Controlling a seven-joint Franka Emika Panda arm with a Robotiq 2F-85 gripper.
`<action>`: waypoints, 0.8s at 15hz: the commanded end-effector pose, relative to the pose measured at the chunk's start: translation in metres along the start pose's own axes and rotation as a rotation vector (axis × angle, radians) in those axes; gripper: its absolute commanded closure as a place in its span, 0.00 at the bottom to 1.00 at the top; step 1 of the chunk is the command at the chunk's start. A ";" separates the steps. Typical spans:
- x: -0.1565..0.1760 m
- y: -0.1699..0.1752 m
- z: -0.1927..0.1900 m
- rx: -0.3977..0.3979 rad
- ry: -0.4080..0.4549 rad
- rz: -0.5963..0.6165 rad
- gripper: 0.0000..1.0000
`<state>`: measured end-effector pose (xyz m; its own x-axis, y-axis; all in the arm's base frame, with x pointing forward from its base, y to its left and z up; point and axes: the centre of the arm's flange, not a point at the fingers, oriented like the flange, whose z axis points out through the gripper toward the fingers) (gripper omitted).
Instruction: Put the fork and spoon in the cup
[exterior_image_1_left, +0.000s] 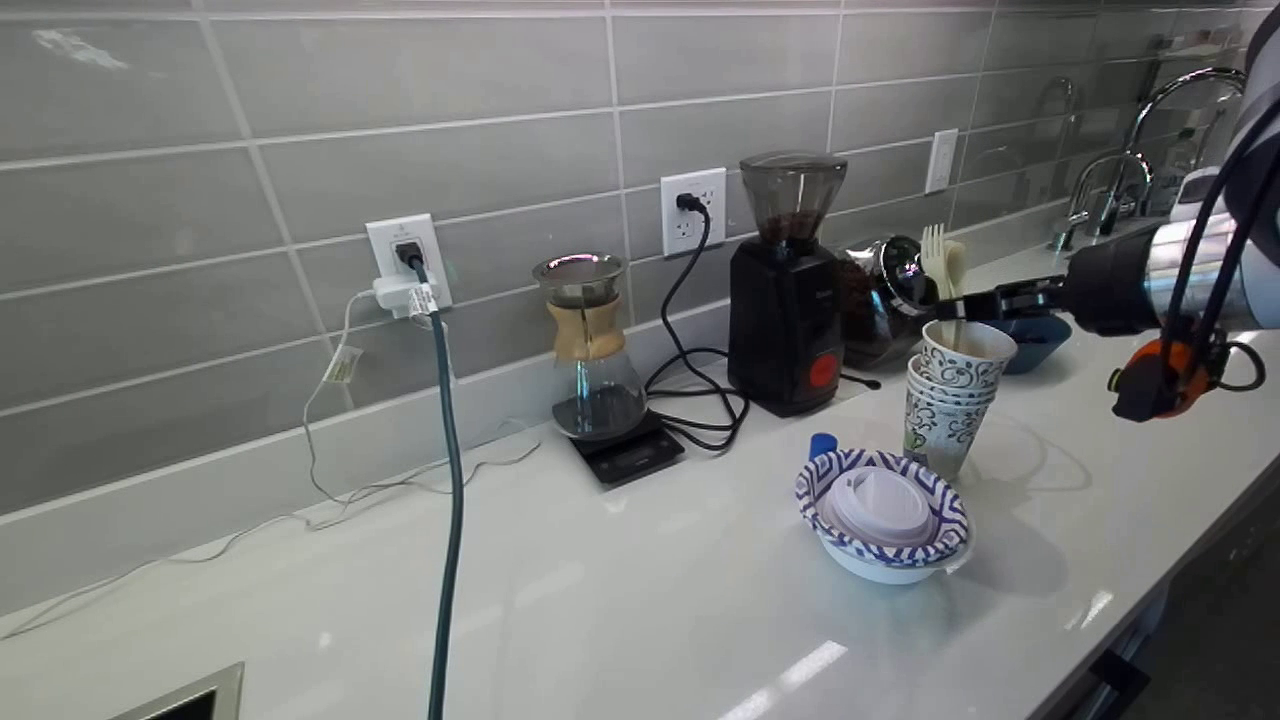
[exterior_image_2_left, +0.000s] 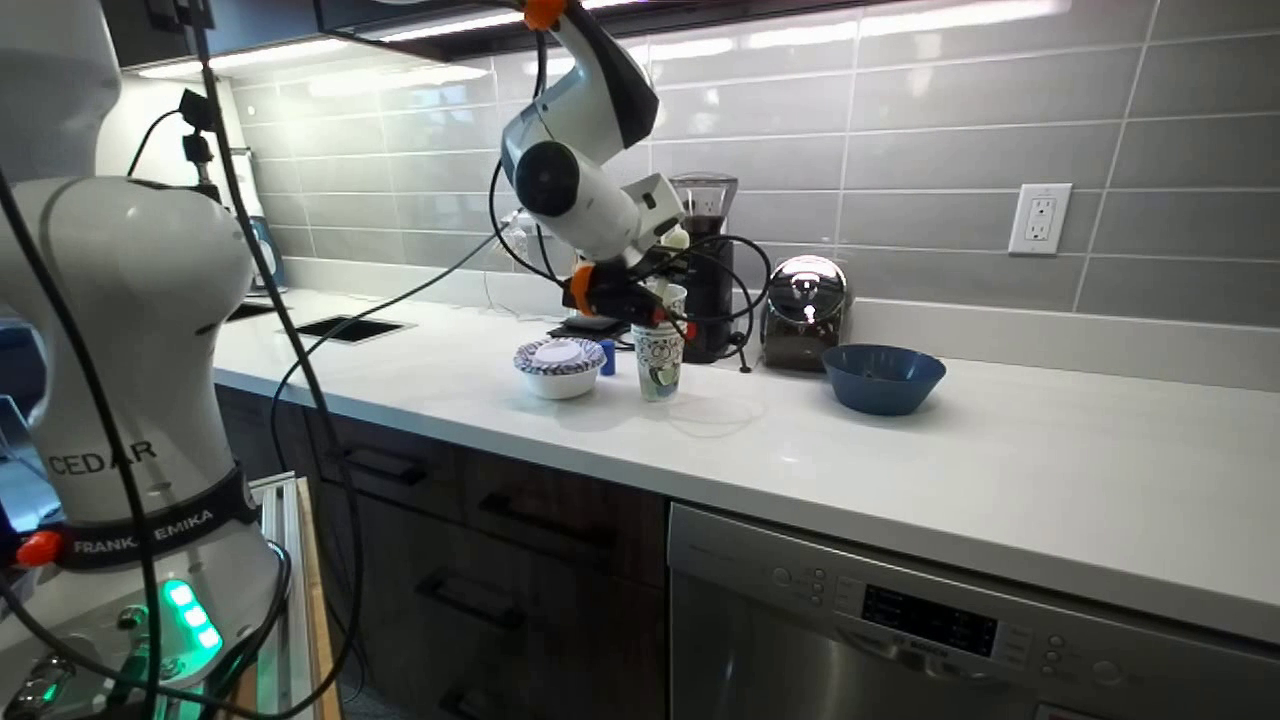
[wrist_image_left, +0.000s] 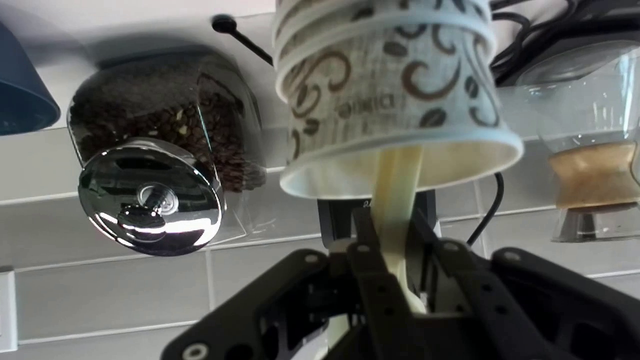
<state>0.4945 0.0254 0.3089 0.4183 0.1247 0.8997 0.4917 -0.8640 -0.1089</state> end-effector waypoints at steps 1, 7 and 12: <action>-0.013 0.004 0.010 -0.031 -0.009 -0.037 0.95; 0.005 0.002 0.000 -0.024 0.020 -0.053 0.27; 0.043 -0.012 -0.020 -0.021 0.047 -0.086 0.00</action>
<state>0.4995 0.0287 0.3243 0.3653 0.1621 0.9167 0.5108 -0.8582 -0.0518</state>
